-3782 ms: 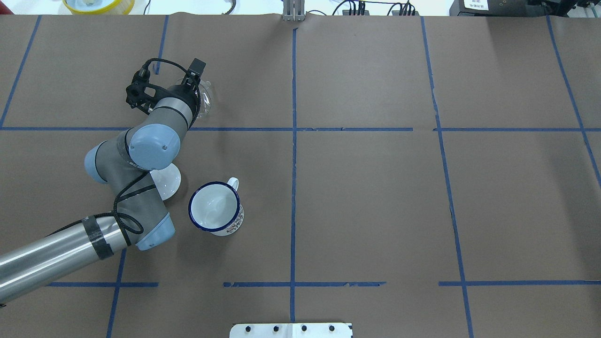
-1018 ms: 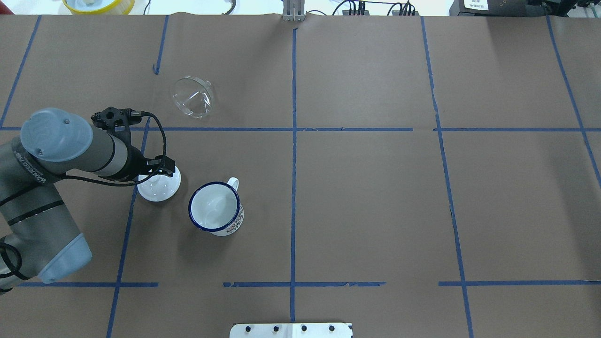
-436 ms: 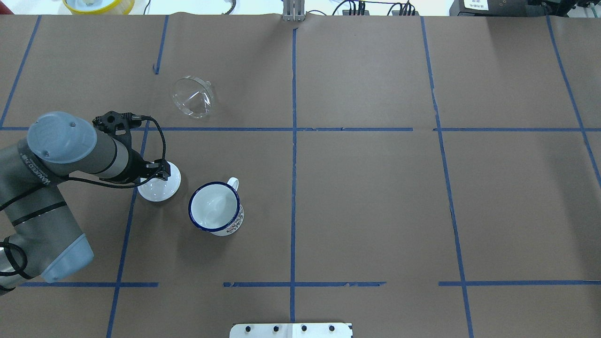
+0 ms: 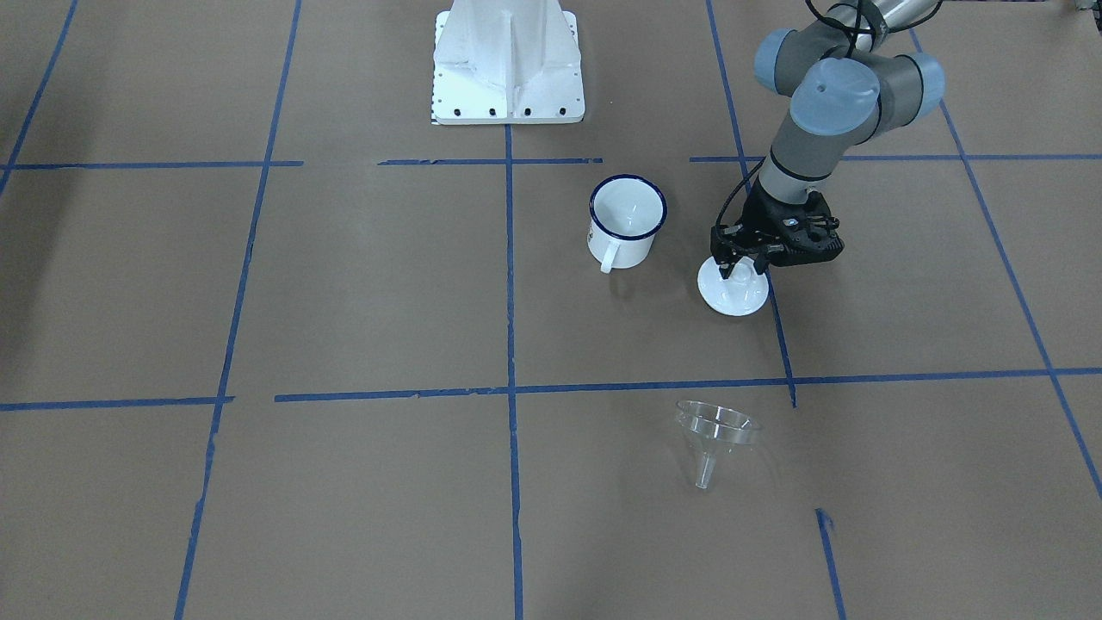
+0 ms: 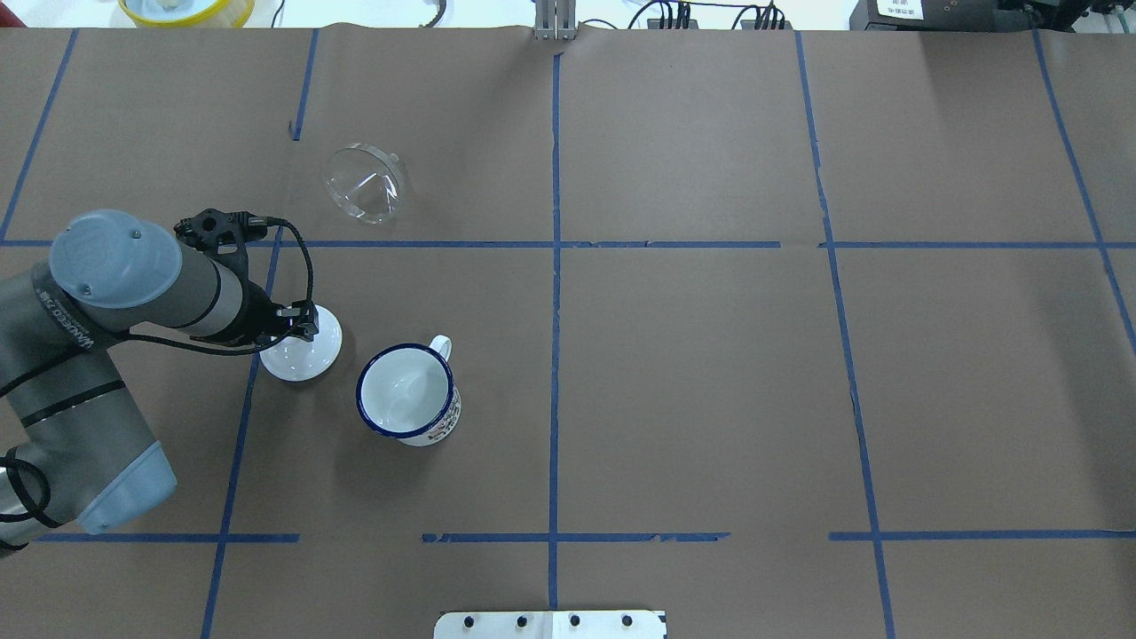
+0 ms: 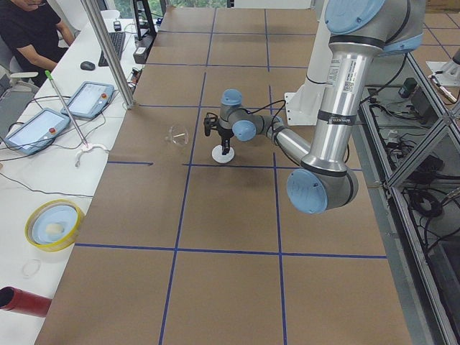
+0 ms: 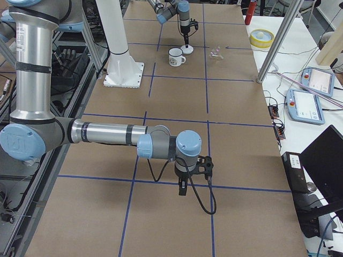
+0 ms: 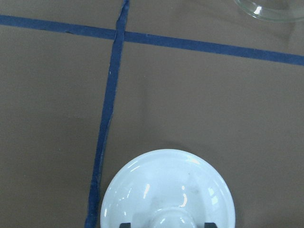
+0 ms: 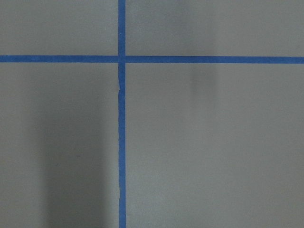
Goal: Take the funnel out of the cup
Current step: 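Lift the white lid off the table with the left gripper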
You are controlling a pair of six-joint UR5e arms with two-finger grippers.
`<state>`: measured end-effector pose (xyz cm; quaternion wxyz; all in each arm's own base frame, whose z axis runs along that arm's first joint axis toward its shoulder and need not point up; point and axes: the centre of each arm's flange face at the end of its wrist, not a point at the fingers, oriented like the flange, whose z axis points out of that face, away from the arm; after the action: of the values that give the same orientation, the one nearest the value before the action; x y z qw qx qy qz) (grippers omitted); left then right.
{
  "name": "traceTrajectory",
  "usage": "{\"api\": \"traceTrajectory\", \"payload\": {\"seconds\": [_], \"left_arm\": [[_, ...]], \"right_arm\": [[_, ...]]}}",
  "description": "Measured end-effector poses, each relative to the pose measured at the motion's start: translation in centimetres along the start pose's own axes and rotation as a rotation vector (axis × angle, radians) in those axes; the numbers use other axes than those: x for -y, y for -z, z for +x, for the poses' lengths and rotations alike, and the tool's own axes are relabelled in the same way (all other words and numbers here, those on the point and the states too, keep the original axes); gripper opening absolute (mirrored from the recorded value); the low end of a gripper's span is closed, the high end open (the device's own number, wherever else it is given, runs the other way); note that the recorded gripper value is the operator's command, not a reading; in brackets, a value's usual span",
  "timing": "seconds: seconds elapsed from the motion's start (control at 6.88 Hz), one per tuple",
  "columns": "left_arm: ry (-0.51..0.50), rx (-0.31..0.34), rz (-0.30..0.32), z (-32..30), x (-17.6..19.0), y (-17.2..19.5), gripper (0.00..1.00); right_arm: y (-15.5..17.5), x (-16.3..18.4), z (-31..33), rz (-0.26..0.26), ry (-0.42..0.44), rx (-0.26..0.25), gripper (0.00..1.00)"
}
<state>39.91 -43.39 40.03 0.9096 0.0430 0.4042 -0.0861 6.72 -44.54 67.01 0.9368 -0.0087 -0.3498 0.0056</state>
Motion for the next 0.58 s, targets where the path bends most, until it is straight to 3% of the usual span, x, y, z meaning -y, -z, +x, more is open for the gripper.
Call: {"api": "traceTrajectory", "payload": {"seconds": [0.29,0.58], "left_arm": [[-0.001,-0.002,0.000,0.20,0.01,0.02,0.58],[-0.002,-0.003,0.000,0.31,0.02,0.06,0.37]], "right_arm": [[-0.01,0.00,0.01,0.000,0.000,0.000,1.00],[0.01,0.00,-0.01,0.000,0.000,0.000,1.00]]}}
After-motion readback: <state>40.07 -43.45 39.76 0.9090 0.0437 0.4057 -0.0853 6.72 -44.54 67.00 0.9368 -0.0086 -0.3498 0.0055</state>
